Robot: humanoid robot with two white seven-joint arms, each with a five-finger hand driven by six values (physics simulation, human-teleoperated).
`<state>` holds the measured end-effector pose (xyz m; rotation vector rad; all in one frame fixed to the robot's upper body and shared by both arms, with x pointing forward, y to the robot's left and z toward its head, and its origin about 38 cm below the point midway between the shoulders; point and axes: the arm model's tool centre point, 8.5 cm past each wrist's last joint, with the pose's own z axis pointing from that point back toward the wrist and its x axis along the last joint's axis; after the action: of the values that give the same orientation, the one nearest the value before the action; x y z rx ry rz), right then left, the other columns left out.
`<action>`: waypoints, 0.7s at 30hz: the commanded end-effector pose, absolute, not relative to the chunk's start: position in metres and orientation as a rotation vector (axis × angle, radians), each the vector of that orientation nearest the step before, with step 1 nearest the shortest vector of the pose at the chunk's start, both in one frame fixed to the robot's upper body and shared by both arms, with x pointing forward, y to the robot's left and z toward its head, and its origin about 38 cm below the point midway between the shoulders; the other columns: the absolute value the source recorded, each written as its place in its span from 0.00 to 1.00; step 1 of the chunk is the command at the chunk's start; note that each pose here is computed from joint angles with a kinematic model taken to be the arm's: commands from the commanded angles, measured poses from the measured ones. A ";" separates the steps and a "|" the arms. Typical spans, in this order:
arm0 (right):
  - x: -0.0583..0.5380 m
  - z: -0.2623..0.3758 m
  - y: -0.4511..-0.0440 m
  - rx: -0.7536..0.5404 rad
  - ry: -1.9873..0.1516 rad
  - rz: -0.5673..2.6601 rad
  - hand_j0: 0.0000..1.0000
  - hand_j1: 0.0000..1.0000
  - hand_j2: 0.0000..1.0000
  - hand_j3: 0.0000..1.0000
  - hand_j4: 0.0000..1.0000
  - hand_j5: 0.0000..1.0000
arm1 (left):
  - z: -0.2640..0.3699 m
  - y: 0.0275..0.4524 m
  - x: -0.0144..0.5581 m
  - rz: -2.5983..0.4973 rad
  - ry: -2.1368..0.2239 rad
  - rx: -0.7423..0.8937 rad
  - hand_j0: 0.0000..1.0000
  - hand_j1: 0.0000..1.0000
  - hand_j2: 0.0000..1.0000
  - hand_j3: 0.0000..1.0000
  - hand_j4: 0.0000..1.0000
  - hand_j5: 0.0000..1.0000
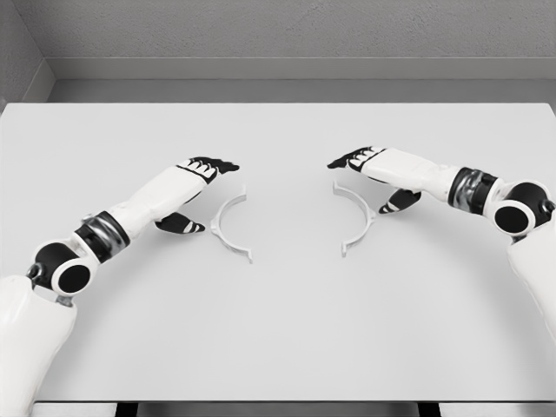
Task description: Assemble PVC drainage pipe clamps
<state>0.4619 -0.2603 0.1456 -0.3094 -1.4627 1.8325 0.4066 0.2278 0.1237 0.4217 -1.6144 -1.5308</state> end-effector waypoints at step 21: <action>0.460 0.148 -0.251 -0.297 -1.481 1.845 1.00 1.00 1.00 1.00 1.00 1.00 | 0.121 0.211 0.408 -1.514 -1.628 0.387 1.00 1.00 1.00 1.00 1.00 1.00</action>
<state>0.4603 -0.2534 0.1446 -0.2972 -1.4668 1.8485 0.4080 0.2118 0.1210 0.3909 -1.6248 -1.5192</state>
